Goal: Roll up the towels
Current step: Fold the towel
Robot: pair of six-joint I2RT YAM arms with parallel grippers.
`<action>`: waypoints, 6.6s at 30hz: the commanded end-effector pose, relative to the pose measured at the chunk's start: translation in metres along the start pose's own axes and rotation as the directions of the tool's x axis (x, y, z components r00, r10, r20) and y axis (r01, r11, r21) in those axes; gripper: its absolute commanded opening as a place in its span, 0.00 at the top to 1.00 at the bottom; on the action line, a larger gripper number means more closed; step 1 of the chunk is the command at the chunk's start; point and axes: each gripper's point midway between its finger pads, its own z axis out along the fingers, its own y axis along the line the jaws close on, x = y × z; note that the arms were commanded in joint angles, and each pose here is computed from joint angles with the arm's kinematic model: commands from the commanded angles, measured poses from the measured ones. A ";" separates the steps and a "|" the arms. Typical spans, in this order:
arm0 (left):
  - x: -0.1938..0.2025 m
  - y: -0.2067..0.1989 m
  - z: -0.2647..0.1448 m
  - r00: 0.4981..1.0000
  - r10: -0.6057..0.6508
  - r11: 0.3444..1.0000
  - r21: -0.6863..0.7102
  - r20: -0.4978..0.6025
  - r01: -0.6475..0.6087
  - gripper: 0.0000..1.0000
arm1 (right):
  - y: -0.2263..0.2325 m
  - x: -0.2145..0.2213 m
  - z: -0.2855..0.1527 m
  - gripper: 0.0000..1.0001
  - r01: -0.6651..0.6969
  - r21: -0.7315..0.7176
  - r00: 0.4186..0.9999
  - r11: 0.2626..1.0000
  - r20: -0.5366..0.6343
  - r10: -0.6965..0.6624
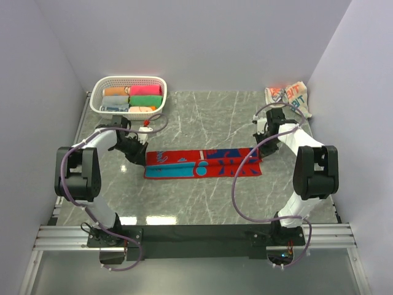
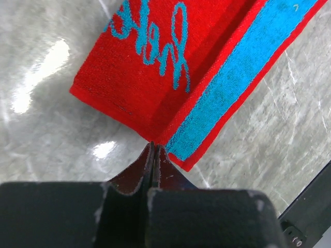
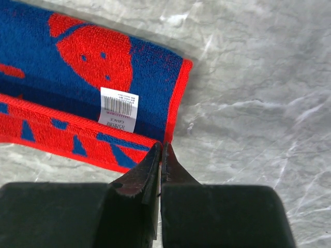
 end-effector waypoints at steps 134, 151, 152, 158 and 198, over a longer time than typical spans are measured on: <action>-0.095 0.015 -0.003 0.961 -0.226 0.958 -0.141 0.157 0.248 0.42 | -0.004 -0.039 -0.007 0.58 -0.225 -0.001 0.974 0.974 0.003 0.225; -0.081 0.012 -0.006 0.970 -0.204 0.962 -0.157 0.130 0.224 0.39 | 0.020 -0.013 0.053 0.64 -0.188 0.014 0.977 0.982 -0.104 0.188; -0.080 0.012 -0.005 0.971 -0.204 0.962 -0.160 0.125 0.223 0.39 | 0.023 -0.013 0.054 0.64 -0.175 0.017 0.978 0.984 -0.110 0.176; -0.080 0.018 -0.006 0.971 -0.206 0.957 -0.184 0.123 0.226 0.40 | 0.014 -0.011 0.052 0.95 -0.162 0.065 0.978 0.985 -0.123 0.169; -0.076 0.013 -0.006 0.971 -0.203 0.961 -0.162 0.125 0.222 0.43 | 0.102 -0.046 0.024 1.00 -0.071 -0.189 0.992 0.979 -0.112 0.051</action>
